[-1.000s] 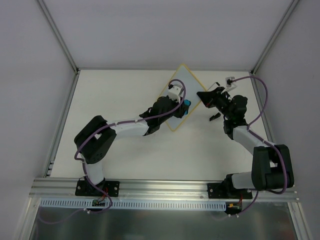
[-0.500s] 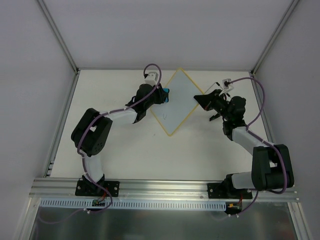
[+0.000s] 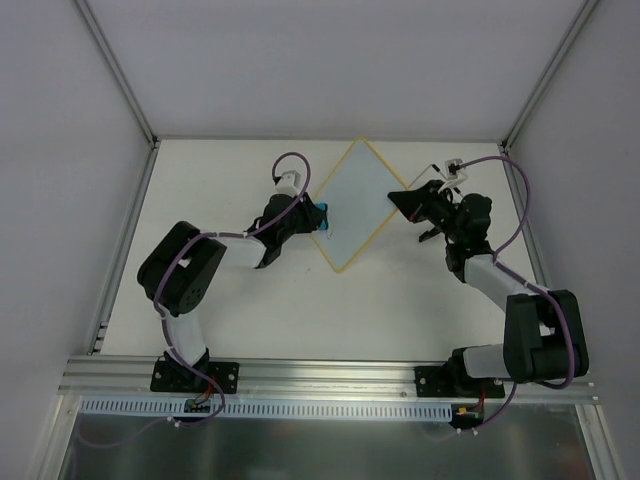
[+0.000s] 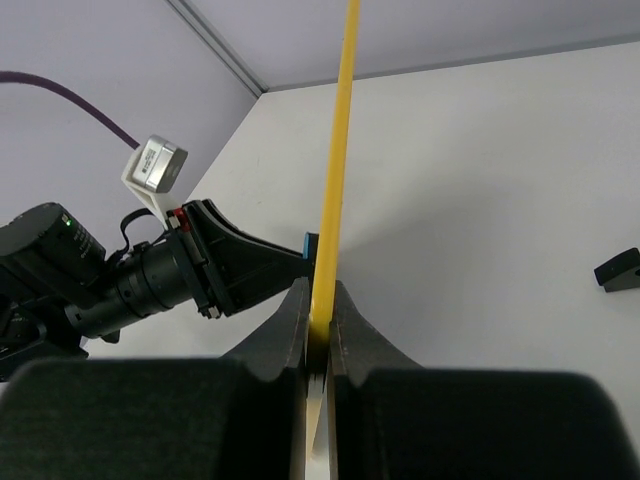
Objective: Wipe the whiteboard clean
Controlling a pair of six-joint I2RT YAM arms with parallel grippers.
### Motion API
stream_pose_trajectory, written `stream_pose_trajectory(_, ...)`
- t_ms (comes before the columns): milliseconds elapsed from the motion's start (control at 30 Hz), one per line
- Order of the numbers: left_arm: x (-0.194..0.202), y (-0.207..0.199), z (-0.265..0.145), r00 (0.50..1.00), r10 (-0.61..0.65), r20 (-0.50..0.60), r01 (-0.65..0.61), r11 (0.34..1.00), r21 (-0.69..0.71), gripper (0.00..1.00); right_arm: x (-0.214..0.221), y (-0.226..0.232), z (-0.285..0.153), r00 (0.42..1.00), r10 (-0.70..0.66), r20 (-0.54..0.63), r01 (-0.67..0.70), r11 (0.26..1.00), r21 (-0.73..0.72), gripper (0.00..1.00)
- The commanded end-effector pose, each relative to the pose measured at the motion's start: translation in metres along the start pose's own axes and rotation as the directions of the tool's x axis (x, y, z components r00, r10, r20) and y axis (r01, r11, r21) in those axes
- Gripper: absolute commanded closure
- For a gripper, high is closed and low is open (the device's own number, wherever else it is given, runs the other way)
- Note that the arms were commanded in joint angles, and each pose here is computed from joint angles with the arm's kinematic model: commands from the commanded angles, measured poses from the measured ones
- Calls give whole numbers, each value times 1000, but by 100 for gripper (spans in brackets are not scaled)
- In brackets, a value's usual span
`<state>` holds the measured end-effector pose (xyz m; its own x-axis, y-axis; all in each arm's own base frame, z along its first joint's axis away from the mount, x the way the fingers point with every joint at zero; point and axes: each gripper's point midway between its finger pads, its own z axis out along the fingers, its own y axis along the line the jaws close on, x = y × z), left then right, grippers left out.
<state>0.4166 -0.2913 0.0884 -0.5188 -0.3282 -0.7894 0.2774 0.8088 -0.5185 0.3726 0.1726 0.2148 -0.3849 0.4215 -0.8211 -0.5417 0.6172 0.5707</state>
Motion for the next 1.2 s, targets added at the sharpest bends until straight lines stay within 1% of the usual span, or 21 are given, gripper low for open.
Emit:
stream_pose_trajectory(0, 72, 5, -21, 979, -17, -205, 16, 1000, -5, 100, 55, 44, -13, 977, -87, -193, 39, 970, -238, 100)
stream_pose_trajectory(133, 97, -14, -28, 968, -7, -250, 16, 999, 33, 100, 55, 43, -14, 978, -94, -189, 48, 971, -236, 100)
stream_pose_trajectory(333, 120, -23, -25, 959, -35, -282, 52, 997, 53, 100, 55, 45, -15, 978, -100, -186, 53, 969, -241, 100)
stream_pose_trajectory(367, 122, -28, -25, 958, -34, -286, 54, 996, 64, 100, 55, 44, -14, 977, -98, -188, 51, 970, -239, 100)
stream_pose_trajectory(400, 126, -43, -26, 957, -21, -288, 49, 995, 91, 100, 55, 44, -14, 977, -99, -187, 52, 969, -240, 100)
stream_pose_trajectory(533, 136, -82, -34, 962, 20, -273, 25, 987, 161, 100, 56, 43, -14, 977, -98, -188, 51, 970, -239, 100)
stream_pose_trajectory(667, 137, -102, -40, 969, 28, -246, 23, 979, 201, 100, 60, 41, -14, 979, -81, -188, 35, 970, -239, 100)
stream_pose_trajectory(733, 137, -105, -43, 970, 32, -240, 18, 979, 203, 100, 60, 42, -13, 980, -79, -183, 32, 969, -245, 100)
stream_pose_trajectory(933, 130, -85, -42, 980, 29, -197, -3, 991, 132, 100, 62, 41, -13, 980, -68, -187, 20, 968, -249, 100)
stream_pose_trajectory(1167, 111, -24, -34, 984, -64, -164, 60, 998, -31, 100, 64, 42, -15, 979, -75, -187, 26, 968, -250, 100)
